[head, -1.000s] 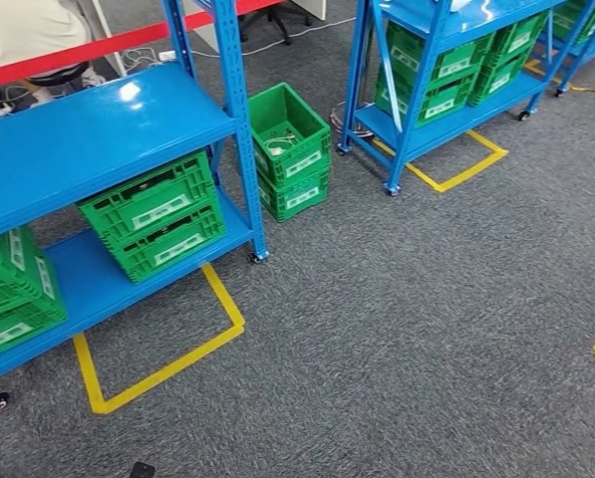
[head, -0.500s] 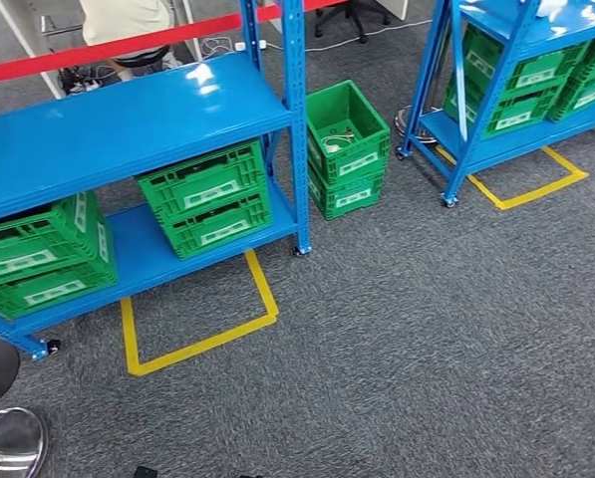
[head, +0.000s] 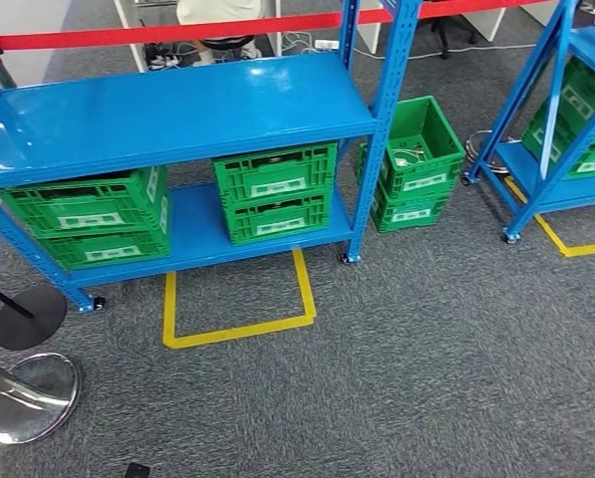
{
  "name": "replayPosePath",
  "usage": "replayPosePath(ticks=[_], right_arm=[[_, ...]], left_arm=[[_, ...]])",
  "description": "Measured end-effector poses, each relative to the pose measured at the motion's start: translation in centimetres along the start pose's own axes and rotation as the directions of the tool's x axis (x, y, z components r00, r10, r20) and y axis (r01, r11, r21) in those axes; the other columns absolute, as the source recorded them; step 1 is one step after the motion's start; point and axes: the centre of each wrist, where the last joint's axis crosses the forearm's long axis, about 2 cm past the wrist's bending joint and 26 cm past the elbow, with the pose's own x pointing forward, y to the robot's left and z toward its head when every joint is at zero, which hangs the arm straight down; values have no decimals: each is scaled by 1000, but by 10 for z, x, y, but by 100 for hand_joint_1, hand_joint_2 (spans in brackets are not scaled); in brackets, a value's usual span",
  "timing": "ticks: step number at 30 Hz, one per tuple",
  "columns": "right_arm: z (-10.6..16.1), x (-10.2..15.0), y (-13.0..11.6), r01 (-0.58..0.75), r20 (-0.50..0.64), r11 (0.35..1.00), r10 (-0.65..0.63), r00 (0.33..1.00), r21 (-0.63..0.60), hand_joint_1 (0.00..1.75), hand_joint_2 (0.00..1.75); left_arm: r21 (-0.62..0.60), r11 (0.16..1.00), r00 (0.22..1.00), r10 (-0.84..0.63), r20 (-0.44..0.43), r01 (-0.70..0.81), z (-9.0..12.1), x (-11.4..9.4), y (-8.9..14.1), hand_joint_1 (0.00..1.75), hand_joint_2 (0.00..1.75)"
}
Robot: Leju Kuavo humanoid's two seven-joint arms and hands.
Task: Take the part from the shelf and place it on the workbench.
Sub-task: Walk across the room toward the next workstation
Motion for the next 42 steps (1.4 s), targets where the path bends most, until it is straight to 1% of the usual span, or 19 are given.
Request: replayPosePath(ticks=[5, 15, 20, 32, 39, 42], right_arm=[[0, 1, 0, 0, 3, 1000, 0, 1000, 1, 0, 0], [1, -1, 1, -1, 3, 1000, 1, 1000, 2, 0, 0], [0, 1, 0, 3, 8, 1000, -3, 1000, 1, 0, 0], [0, 0, 0, 19, 20, 1000, -19, 1000, 4, 0, 0], [1, 1, 1, 17, 14, 1000, -17, 1000, 17, 0, 0], [1, 2, 1, 24, 18, 1000, -24, 1000, 17, 0, 0]], left_arm=[[1, 1000, 1000, 6, 18, -6, 0, 1, 1, 0, 0], [-2, 1000, 1000, 7, 24, -7, 0, 1, 0, 0, 0], [-4, 1000, 998, 13, 56, -13, -1, 5, 2, 0, 0], [-26, 999, 998, 37, 59, -35, -1, 3, 1, 0, 0], [-60, 997, 997, 55, 51, -52, -3, 2, 2, 0, 0], [-78, 995, 996, 68, 53, -64, -3, 3, 2, 0, 131]])
